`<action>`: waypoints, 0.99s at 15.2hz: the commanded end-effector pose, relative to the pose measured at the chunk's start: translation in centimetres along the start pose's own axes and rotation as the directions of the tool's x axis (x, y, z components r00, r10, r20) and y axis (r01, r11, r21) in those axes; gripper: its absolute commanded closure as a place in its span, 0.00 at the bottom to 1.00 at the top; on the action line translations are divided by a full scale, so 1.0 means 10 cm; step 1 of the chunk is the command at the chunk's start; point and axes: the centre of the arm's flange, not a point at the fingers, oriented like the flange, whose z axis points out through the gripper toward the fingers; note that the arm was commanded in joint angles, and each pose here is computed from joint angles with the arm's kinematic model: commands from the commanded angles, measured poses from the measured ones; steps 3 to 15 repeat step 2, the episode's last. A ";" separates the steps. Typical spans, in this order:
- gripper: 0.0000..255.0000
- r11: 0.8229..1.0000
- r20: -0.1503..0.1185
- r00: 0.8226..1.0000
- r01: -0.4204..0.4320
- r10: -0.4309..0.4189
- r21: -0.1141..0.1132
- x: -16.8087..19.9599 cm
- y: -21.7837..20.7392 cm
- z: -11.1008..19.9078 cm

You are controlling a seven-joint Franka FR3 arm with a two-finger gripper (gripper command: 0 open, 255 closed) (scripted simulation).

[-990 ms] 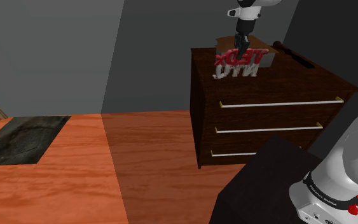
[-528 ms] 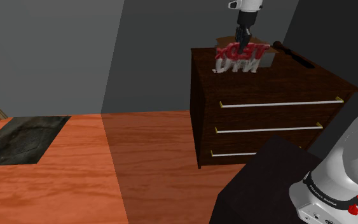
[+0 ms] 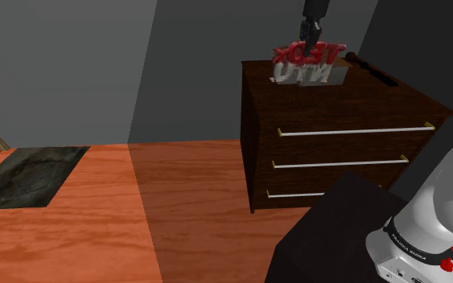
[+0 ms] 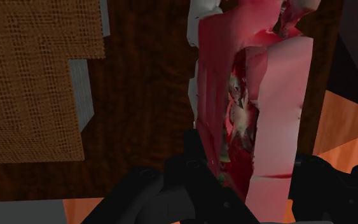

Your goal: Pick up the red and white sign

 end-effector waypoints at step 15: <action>1.00 1.000 0.000 1.000 0.000 0.000 -0.001 -0.01 0.00 -0.07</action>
